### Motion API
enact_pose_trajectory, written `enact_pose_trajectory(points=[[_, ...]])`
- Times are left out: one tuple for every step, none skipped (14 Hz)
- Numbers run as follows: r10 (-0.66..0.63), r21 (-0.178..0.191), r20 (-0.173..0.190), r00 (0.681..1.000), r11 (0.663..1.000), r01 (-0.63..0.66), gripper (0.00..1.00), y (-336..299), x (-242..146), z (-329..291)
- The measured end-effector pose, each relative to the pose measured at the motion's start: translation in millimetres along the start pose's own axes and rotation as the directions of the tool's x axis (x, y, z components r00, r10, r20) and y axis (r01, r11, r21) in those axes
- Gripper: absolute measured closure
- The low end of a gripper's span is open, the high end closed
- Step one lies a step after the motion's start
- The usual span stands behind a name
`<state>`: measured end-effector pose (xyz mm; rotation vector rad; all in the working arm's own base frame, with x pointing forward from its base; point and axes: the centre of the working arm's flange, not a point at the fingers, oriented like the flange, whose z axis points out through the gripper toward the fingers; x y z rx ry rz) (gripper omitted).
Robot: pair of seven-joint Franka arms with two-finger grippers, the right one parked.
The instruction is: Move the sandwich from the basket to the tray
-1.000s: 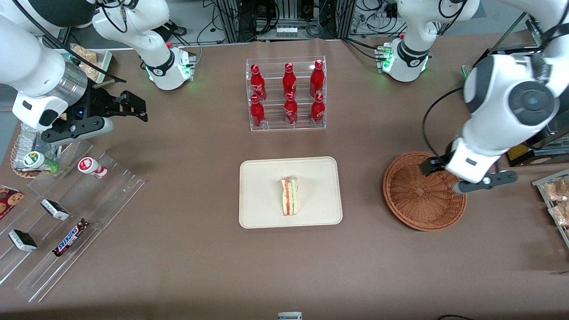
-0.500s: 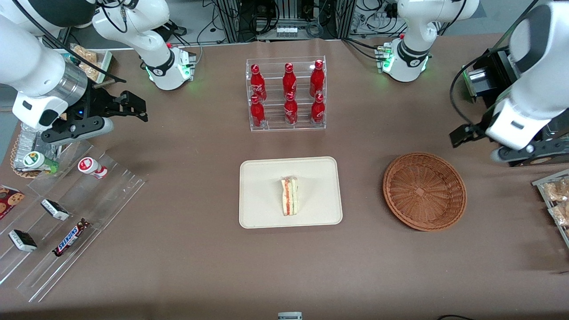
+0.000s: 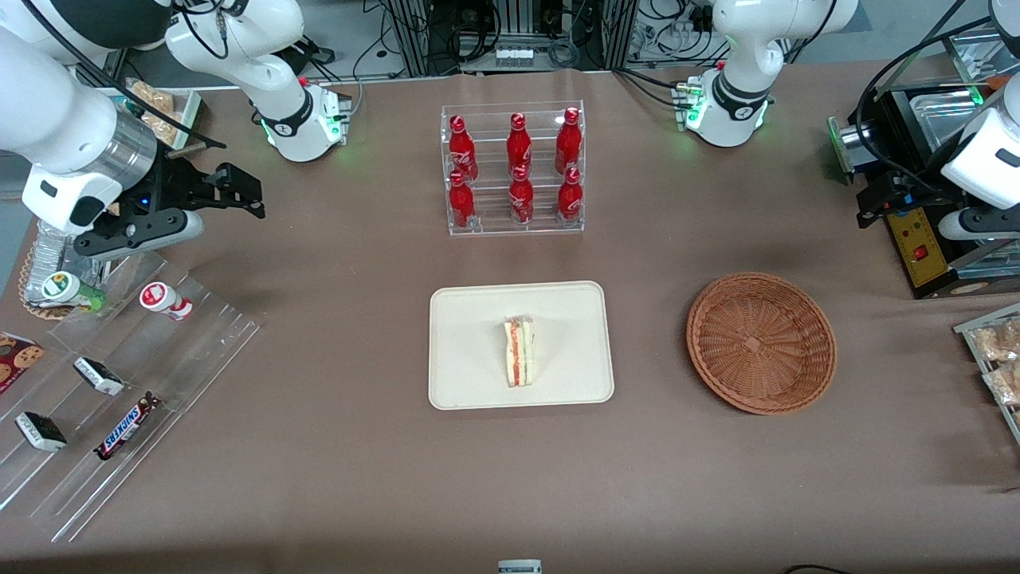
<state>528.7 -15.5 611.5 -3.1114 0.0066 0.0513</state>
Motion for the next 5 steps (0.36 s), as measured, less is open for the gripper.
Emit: enact_pose_trajectory(points=[[0.001,0.000,0.005,1.000,1.000,-0.001,0.00,0.6,1.4,2.6],[0.003,0.000,0.009,1.000,1.000,-0.003,0.00,1.6,2.7,4.8],[0.005,0.000,0.012,1.000,1.000,-0.005,0.00,2.5,3.4,6.1],[0.005,0.000,0.013,1.000,1.000,-0.005,0.00,3.0,3.7,6.7],[0.006,0.000,0.014,1.000,1.000,-0.006,0.00,3.3,3.7,7.0]])
